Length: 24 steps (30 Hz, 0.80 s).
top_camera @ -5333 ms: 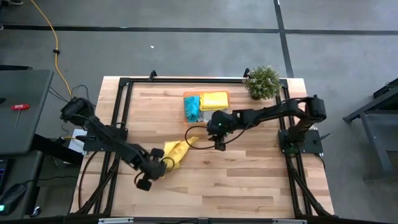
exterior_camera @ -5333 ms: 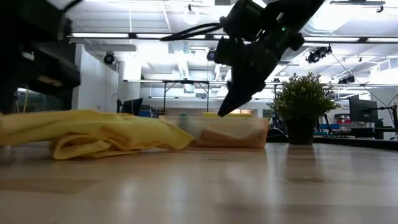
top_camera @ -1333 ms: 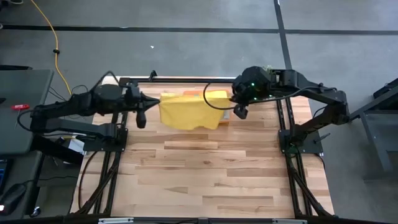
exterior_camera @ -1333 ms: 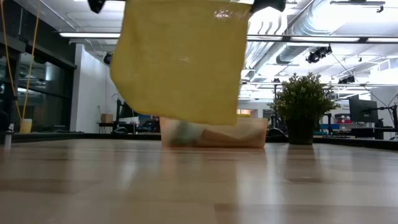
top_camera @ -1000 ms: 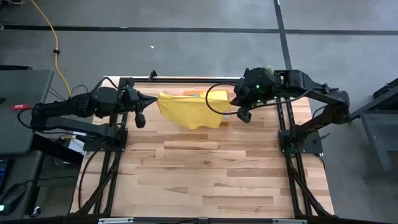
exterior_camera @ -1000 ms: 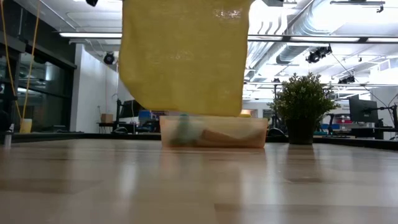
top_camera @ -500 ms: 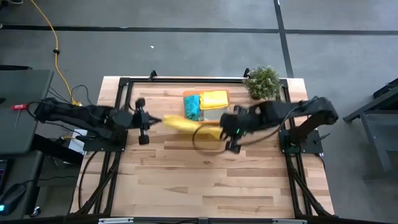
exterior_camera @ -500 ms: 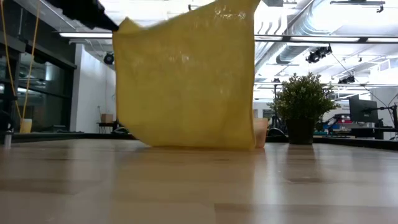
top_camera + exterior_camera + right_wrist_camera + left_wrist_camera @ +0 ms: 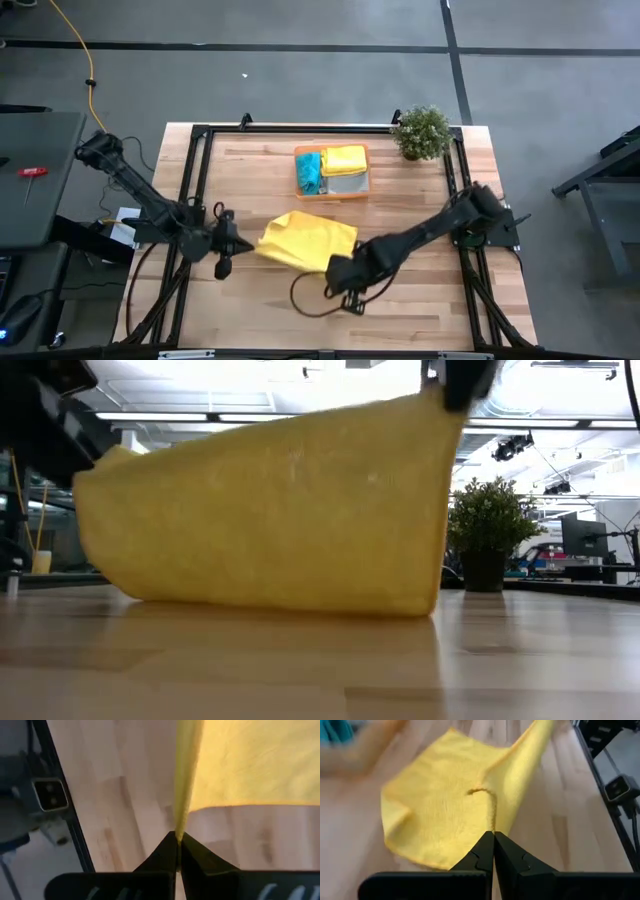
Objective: Fold microfiber towels
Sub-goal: Fold the yellow towel
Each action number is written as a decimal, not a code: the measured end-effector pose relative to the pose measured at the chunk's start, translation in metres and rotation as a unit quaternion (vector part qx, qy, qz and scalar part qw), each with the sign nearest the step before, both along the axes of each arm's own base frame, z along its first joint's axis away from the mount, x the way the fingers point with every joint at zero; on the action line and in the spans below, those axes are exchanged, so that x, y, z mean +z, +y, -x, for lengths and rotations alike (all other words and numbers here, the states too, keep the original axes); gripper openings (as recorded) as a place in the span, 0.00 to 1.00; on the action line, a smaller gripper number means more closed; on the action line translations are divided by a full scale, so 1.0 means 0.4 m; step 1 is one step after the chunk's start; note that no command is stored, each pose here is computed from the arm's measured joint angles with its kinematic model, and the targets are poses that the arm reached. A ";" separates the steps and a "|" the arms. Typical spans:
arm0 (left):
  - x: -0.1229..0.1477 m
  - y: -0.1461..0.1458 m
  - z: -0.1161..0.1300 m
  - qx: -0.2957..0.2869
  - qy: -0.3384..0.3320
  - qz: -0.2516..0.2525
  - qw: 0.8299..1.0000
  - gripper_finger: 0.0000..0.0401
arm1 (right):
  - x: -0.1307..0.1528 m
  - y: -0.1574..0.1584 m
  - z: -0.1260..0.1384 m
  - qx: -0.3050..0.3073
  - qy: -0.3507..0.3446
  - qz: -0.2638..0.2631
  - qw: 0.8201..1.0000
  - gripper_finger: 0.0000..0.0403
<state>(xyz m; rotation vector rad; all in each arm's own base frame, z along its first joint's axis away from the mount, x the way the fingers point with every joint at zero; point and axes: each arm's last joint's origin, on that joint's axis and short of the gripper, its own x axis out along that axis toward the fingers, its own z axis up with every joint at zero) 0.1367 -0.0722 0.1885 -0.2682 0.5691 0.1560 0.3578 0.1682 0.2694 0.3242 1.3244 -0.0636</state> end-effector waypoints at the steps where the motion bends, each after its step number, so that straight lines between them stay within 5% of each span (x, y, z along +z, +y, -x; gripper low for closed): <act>1: -0.013 -0.009 0.003 0.006 0.001 0.010 1.000 0.00 | -0.021 0.014 -0.008 0.006 0.008 -0.007 1.000 0.00; 9: -0.074 -0.088 -0.013 0.042 -0.010 0.117 0.992 0.00 | -0.123 0.054 -0.028 0.048 0.071 -0.019 0.996 0.00; 18: -0.144 -0.124 -0.054 0.069 0.032 0.138 0.988 0.00 | -0.204 0.031 -0.003 0.082 0.139 -0.046 0.986 0.00; 24: -0.157 -0.140 -0.063 0.011 0.072 0.171 0.983 0.00 | -0.258 0.036 0.011 0.138 0.134 -0.083 0.978 0.00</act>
